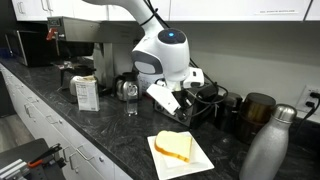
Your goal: Lower the right carriage on the toaster
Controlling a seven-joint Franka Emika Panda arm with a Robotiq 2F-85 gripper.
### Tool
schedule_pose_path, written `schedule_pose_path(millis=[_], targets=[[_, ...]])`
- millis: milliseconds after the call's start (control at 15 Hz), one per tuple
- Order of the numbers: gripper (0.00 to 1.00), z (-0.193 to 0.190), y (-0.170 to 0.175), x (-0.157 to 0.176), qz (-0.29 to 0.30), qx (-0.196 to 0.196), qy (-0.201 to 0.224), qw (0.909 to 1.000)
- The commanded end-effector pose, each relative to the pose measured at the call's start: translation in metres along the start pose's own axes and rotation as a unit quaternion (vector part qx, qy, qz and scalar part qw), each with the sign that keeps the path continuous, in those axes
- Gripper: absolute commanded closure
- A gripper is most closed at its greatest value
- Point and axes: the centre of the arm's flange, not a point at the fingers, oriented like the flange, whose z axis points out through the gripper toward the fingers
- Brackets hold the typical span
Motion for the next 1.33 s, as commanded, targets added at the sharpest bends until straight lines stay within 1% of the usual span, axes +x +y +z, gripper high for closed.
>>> schedule_pose_path(millis=[0,200,600,667,733,800,1067,1133,1267], targets=[[0.99,-0.015,-0.008,-0.015,-0.03,-0.012,-0.005,0.9995],[1.0,-0.026,-0.01,-0.023,-0.043,-0.021,-0.009,0.9988],[1.0,-0.059,-0.019,-0.025,-0.07,-0.03,0.002,0.9971],[0.85,-0.064,-0.021,-0.026,-0.071,-0.029,0.003,0.997],[0.72,-0.069,-0.025,-0.028,-0.07,-0.026,0.002,0.9972],[0.67,-0.073,-0.027,-0.031,-0.068,-0.023,0.0,0.9974],[0.38,-0.089,-0.036,-0.043,-0.044,-0.019,-0.017,0.9987],[0.56,-0.07,-0.028,-0.04,-0.055,-0.02,-0.009,0.9982],[0.43,-0.075,-0.031,-0.045,-0.048,-0.02,-0.013,0.9986]])
